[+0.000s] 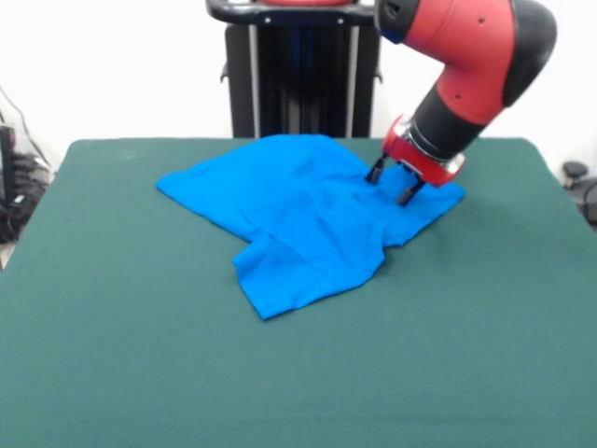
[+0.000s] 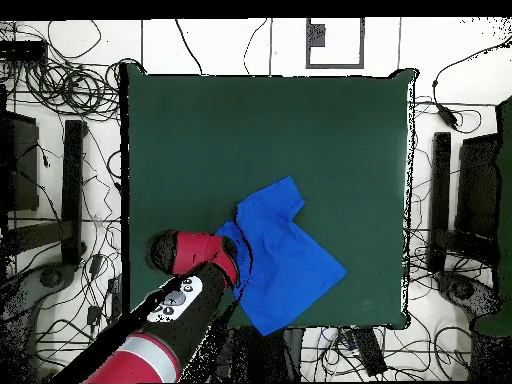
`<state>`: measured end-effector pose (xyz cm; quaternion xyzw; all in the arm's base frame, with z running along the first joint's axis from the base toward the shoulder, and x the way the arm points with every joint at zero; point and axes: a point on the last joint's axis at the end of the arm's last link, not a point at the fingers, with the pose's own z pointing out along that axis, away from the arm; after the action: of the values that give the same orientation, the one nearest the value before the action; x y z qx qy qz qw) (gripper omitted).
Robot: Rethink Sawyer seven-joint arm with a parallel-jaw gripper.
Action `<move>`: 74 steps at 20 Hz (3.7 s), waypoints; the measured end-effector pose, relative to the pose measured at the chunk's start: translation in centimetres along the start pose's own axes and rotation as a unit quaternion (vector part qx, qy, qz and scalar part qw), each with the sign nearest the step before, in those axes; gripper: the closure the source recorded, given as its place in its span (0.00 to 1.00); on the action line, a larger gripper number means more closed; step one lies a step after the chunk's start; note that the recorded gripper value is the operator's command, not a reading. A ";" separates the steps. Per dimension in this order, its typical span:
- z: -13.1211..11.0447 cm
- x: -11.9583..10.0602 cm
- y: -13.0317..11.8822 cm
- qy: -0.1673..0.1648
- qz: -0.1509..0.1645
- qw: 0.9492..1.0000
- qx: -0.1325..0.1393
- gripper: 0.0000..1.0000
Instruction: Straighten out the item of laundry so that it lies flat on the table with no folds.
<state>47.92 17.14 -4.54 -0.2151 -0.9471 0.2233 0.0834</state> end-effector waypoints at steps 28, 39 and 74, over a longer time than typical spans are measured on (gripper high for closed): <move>-0.3 -0.5 0.3 0.017 0.047 0.999 -0.018 0.00; -0.4 -0.6 0.6 0.022 0.060 0.998 -0.024 0.00; -1.2 -0.6 1.9 0.044 0.116 0.992 -0.029 0.00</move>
<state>49.42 18.85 -4.42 -0.3357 -0.9171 0.1942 0.0924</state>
